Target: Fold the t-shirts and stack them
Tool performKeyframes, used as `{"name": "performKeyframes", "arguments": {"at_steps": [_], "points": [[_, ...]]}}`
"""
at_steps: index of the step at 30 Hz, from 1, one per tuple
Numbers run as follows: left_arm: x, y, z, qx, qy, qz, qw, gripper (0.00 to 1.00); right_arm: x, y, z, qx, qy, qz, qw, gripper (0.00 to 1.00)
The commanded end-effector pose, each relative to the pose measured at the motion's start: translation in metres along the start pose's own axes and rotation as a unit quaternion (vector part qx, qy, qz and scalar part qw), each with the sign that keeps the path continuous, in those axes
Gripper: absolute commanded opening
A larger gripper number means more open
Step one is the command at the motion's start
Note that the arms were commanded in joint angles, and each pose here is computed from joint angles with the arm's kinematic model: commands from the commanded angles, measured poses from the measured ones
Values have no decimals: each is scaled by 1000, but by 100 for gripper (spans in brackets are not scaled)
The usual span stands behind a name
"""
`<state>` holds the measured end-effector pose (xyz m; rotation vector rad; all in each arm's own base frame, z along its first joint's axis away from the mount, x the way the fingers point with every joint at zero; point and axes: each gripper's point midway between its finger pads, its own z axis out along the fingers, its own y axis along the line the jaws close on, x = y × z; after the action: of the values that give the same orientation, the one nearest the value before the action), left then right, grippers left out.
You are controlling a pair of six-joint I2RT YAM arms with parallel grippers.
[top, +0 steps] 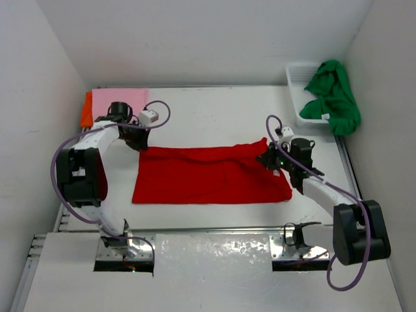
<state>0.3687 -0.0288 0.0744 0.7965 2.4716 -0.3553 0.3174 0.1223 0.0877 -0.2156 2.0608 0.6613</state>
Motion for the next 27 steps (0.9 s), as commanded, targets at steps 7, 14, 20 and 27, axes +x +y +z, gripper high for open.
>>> {"name": "performKeyframes", "arguments": {"at_steps": [7,14,20,27], "points": [[15,1,-21,-5,2,45,999,0,32,-22,-20,66,26,0,997,0],[52,-21,-21,39,44,82,995,6,44,-17,-25,54,24,4,998,0],[79,-35,-27,63,80,118,988,41,50,-13,-26,41,24,0,999,0],[45,-43,-57,87,54,129,986,41,51,-11,-27,37,19,3,999,0]]}}
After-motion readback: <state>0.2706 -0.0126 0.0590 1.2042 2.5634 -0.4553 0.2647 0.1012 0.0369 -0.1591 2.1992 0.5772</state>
